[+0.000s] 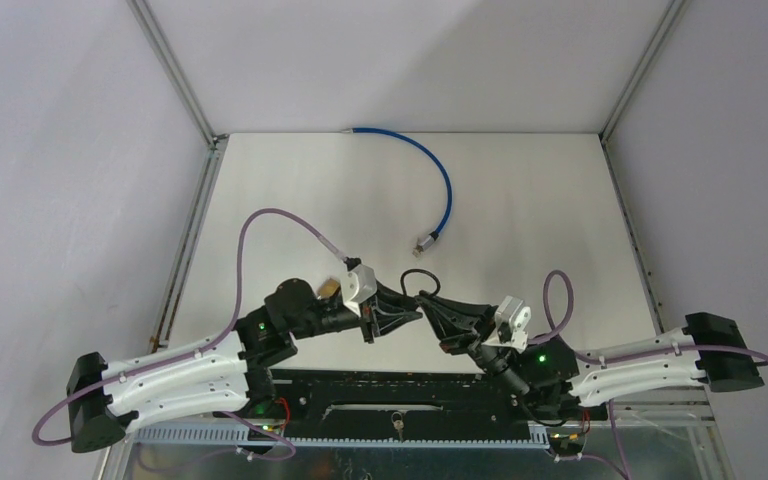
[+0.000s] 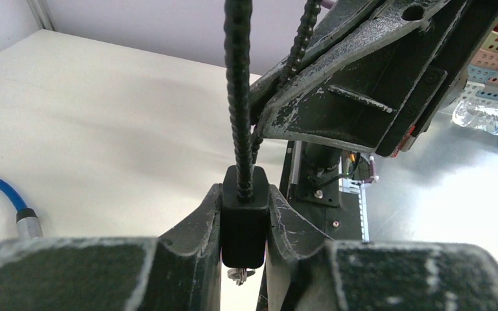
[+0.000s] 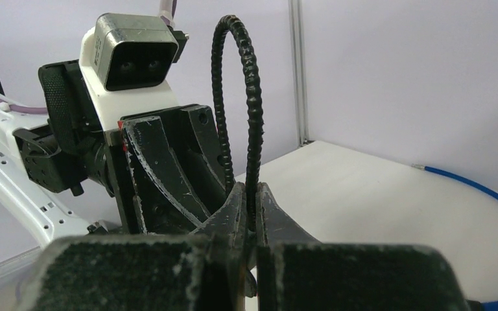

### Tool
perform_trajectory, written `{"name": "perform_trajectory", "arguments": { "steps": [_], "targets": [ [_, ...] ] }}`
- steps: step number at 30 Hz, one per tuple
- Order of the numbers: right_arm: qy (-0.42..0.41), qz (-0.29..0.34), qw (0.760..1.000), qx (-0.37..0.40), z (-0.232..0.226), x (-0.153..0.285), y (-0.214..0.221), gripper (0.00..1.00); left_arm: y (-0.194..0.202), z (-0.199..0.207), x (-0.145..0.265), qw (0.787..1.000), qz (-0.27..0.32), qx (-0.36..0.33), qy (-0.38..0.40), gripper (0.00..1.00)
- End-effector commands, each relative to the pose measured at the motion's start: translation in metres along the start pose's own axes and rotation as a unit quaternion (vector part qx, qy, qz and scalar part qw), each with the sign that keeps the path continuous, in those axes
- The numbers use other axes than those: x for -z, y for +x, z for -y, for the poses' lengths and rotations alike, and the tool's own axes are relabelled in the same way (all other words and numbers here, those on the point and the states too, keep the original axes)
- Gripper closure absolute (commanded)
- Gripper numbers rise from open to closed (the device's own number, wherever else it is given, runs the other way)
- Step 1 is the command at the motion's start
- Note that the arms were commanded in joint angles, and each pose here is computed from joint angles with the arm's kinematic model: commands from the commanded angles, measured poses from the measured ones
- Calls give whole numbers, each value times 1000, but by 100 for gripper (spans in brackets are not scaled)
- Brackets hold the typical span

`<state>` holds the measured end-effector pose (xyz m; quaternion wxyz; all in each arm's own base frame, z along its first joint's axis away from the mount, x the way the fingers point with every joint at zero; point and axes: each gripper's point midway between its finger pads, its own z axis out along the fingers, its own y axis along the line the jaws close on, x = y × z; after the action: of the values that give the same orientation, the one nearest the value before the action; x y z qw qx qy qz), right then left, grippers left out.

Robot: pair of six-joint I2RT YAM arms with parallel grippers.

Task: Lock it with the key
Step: Lock the lock.

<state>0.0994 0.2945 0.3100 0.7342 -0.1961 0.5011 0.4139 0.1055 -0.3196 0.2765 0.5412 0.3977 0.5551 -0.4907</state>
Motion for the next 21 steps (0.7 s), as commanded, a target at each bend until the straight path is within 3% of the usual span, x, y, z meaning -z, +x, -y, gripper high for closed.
{"name": "perform_trajectory", "arguments": {
  "steps": [1, 11, 17, 21],
  "targets": [
    [-138, -154, 974, 90, -50, 49, 96, 100, -107, -22, 6, 979, 191, -18, -70, 100],
    [-152, -165, 967, 118, -49, 51, 88, 100, -102, -23, 5, 981, 181, -16, -72, 100],
    [-207, -161, 964, 44, -54, 39, 53, 100, -99, 4, 5, 985, 168, -45, 2, 100],
    [-228, -123, 966, 18, -51, 33, 19, 91, -97, 11, 7, 985, 164, -54, 21, 100]
  ]
}}
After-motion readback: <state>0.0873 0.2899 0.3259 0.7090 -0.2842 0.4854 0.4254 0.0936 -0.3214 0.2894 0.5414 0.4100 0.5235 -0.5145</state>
